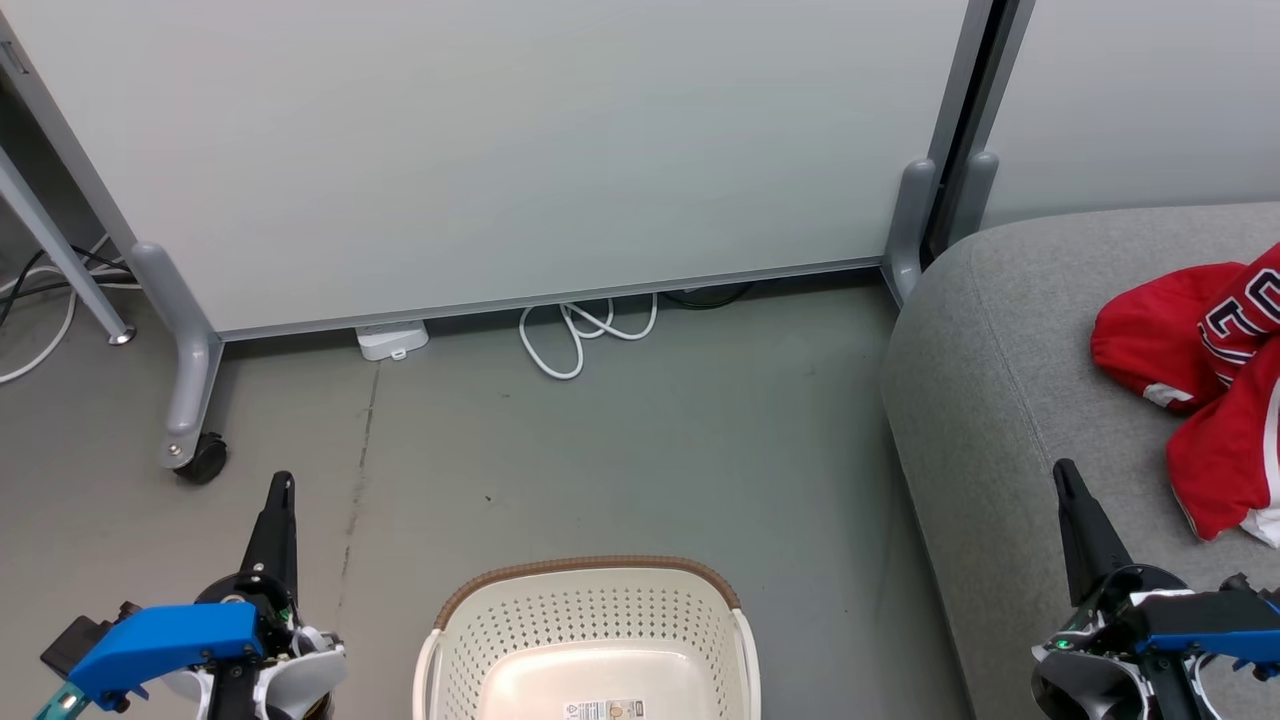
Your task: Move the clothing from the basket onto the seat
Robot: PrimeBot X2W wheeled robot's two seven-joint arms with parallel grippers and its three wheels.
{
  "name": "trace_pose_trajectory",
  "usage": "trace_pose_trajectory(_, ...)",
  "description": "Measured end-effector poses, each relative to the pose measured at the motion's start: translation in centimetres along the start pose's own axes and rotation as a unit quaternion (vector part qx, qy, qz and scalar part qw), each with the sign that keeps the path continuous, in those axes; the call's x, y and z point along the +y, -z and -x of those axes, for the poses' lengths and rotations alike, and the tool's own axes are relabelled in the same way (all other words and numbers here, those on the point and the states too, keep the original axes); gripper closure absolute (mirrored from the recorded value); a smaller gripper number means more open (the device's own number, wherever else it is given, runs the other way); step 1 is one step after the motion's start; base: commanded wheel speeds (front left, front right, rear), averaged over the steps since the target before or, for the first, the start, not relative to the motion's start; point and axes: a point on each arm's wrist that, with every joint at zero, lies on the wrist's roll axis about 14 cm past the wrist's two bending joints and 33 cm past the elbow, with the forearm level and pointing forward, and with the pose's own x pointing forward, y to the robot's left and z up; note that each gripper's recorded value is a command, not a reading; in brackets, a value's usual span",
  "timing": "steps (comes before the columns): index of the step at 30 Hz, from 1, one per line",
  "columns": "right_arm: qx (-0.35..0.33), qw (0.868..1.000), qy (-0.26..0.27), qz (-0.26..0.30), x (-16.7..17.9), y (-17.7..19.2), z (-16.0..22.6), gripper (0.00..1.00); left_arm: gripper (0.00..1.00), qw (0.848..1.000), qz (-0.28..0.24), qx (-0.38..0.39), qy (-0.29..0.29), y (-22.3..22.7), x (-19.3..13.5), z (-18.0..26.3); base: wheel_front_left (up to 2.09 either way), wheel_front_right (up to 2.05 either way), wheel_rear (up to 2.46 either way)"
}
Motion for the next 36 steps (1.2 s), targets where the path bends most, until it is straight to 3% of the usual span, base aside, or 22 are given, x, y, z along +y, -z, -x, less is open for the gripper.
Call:
trace_pose_trajectory(8,-0.003,1.000,-0.005,-0.025,0.25,-0.23,-0.03,1.00,1.00,1.000,0.023,0.001,0.012,-0.06,-0.71,-0.40,0.00,0.00,0.00)
trace_pose_trajectory(36,-0.003,1.000,-0.006,-0.025,0.34,-0.23,-0.08,1.00,1.00,1.000,0.023,0.000,0.013,-0.12,-0.76,-0.42,0.00,0.00,0.00)
